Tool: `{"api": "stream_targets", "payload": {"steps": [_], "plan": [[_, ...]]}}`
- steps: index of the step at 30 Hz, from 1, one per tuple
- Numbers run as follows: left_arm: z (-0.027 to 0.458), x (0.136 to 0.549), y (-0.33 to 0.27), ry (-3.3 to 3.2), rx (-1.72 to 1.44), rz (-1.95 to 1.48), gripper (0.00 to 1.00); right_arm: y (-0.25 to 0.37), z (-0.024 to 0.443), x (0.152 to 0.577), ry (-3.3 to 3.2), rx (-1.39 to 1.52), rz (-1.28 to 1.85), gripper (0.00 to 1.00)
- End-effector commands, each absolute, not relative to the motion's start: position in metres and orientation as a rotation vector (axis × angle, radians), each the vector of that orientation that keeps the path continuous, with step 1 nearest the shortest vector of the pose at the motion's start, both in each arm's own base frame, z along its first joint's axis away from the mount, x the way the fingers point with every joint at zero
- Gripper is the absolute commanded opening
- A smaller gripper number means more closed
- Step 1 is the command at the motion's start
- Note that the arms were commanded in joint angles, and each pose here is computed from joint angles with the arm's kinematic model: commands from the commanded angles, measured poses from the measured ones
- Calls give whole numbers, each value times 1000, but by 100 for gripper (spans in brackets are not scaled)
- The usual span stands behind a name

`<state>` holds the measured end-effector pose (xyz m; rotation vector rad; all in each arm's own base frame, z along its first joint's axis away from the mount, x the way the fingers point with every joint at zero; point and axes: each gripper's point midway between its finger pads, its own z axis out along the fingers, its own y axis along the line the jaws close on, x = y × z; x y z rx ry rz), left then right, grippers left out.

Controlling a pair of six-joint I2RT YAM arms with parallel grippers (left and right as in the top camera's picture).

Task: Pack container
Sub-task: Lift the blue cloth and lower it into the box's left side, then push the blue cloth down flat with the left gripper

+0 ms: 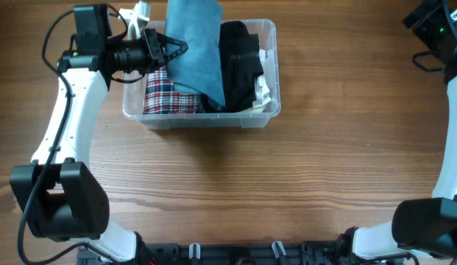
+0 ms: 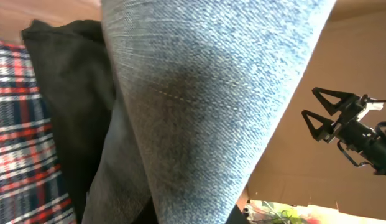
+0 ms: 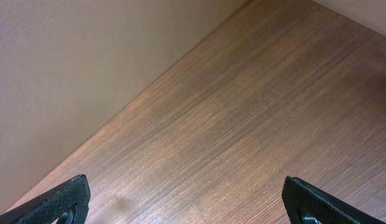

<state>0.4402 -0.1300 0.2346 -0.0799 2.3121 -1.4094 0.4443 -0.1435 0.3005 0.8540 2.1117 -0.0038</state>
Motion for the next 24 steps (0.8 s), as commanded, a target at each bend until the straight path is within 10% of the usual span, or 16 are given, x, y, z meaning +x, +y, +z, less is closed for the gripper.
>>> {"api": "stream_targets", "payload": {"steps": [1, 13, 15, 17, 24], "plan": [[223, 433, -117, 2300, -107, -1466, 4, -143, 298, 446, 2114, 861, -2, 100], [123, 430, -15, 2624, -394, -559, 6, -143, 298, 446, 2114, 861, -3, 100], [122, 431, -18, 2627, -380, -533, 26, -143, 298, 445, 2114, 861, -3, 100], [125, 433, -24, 2621, -357, -539, 74, -143, 298, 446, 2114, 861, -3, 100], [213, 441, -47, 2449, -218, -584, 88, -143, 298, 445, 2114, 861, -3, 100]]}}
